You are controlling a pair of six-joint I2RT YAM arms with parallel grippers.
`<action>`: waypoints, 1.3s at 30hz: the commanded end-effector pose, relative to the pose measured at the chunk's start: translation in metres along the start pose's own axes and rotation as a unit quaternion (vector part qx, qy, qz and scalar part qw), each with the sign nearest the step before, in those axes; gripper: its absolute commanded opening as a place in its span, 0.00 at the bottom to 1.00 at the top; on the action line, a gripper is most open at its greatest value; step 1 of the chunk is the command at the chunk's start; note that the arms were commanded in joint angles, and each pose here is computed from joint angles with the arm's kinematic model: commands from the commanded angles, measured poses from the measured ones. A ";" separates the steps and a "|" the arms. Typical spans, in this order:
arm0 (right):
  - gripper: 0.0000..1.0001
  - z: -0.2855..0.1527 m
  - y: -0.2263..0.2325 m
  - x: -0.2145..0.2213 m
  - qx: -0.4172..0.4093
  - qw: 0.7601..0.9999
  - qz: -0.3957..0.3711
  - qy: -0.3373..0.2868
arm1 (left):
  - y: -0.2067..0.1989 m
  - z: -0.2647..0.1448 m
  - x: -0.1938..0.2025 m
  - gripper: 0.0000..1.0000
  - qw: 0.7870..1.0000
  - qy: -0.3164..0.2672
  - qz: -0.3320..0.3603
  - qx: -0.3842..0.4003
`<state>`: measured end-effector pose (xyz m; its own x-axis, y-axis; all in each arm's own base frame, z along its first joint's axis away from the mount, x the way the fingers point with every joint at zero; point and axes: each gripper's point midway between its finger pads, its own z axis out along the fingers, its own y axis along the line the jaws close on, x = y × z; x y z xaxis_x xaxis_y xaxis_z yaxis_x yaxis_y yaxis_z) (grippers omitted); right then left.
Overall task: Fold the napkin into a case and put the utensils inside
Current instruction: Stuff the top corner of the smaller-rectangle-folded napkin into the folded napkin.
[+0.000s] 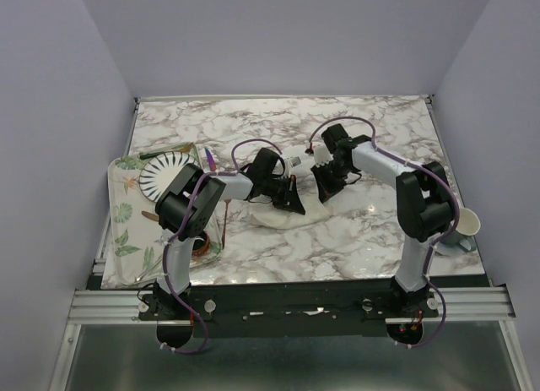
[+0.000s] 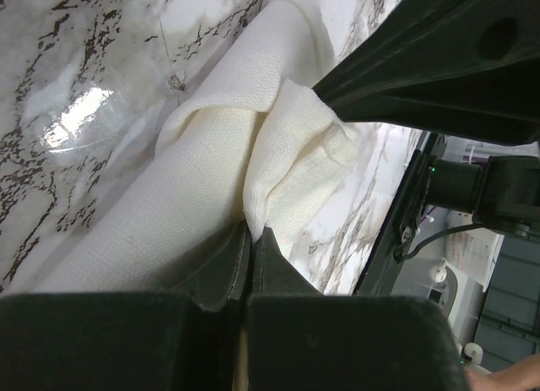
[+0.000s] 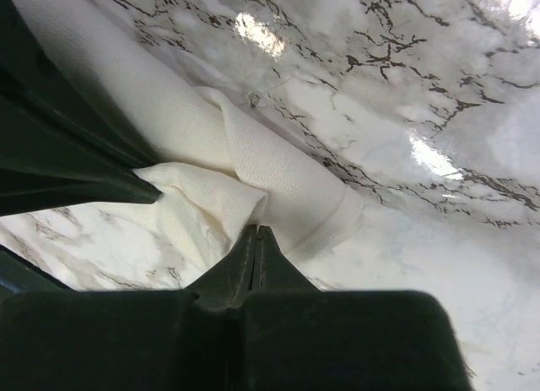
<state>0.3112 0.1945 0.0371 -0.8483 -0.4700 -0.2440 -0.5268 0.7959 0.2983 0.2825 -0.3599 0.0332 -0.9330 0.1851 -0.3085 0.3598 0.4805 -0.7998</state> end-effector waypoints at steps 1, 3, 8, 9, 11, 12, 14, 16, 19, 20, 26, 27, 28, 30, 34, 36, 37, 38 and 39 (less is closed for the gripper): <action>0.01 -0.022 0.003 -0.025 0.015 0.998 -0.023 -0.051 | 0.044 0.003 0.019 0.00 0.997 0.015 -0.033 -0.066; 0.01 -0.024 0.003 -0.025 0.014 0.998 -0.023 -0.051 | 0.044 0.003 0.019 0.00 0.997 0.015 -0.034 -0.067; 0.01 -0.025 0.001 -0.023 0.019 0.998 -0.026 -0.050 | 0.048 0.001 0.021 0.00 0.996 0.018 -0.040 -0.076; 0.00 -0.024 0.001 -0.024 0.018 0.998 -0.029 -0.050 | 0.048 0.000 0.020 0.00 0.996 0.017 -0.040 -0.077; 0.01 -0.019 0.005 -0.024 -0.001 0.999 -0.030 -0.044 | 0.047 0.000 0.021 0.00 0.996 0.017 -0.039 -0.073; 0.01 -0.016 0.006 -0.022 -0.005 0.999 -0.030 -0.036 | 0.047 0.000 0.021 0.00 0.996 0.017 -0.039 -0.072; 0.01 -0.012 0.006 -0.022 -0.008 0.999 -0.030 -0.031 | 0.045 0.000 0.020 0.00 0.997 0.015 -0.038 -0.065; 0.07 -0.003 -0.001 -0.019 0.002 0.999 -0.027 -0.022 | 0.044 0.001 0.022 0.00 0.997 0.017 -0.039 -0.060; 0.15 0.000 -0.007 -0.023 0.014 0.999 -0.029 -0.030 | 0.046 0.000 0.021 0.00 0.997 0.015 -0.040 -0.061; 0.15 0.002 -0.008 -0.025 0.014 0.999 -0.029 -0.032 | 0.045 0.001 0.022 0.00 0.997 0.016 -0.040 -0.060; 0.23 0.013 -0.008 -0.023 0.003 0.999 -0.036 -0.021 | 0.046 0.002 0.020 0.00 0.997 0.015 -0.040 -0.058; 0.25 0.013 -0.006 -0.021 -0.002 0.999 -0.035 -0.019 | 0.045 0.002 0.020 0.00 0.997 0.016 -0.040 -0.058; 0.29 0.012 -0.003 -0.021 -0.008 0.999 -0.036 -0.021 | 0.046 0.002 0.020 0.00 0.997 0.016 -0.040 -0.059; 0.32 0.007 0.005 -0.023 -0.023 0.999 -0.037 -0.028 | 0.046 0.002 0.019 0.00 0.997 0.015 -0.041 -0.058; 0.37 0.007 0.012 -0.022 -0.030 0.998 -0.045 -0.027 | 0.046 0.003 0.018 0.00 0.997 0.016 -0.042 -0.057; 0.39 0.009 0.011 -0.023 -0.029 0.998 -0.048 -0.027 | 0.046 0.004 0.017 0.00 0.997 0.016 -0.042 -0.057; 0.39 0.011 0.011 -0.022 -0.026 0.998 -0.052 -0.025 | 0.046 0.004 0.017 0.00 0.997 0.016 -0.042 -0.058; 0.39 0.012 0.008 -0.021 -0.018 0.998 -0.052 -0.023 | 0.047 0.004 0.017 0.00 0.997 0.016 -0.042 -0.059; 0.39 0.013 0.006 -0.022 -0.013 0.998 -0.054 -0.025 | 0.047 0.004 0.017 0.00 0.997 0.015 -0.042 -0.059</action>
<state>0.3238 0.2073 0.0314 -0.8102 -0.5103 -0.2884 -0.5829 0.7535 0.3041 0.2856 -0.3565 0.0329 -0.9400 0.1756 -0.2925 0.3411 0.4738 -0.8119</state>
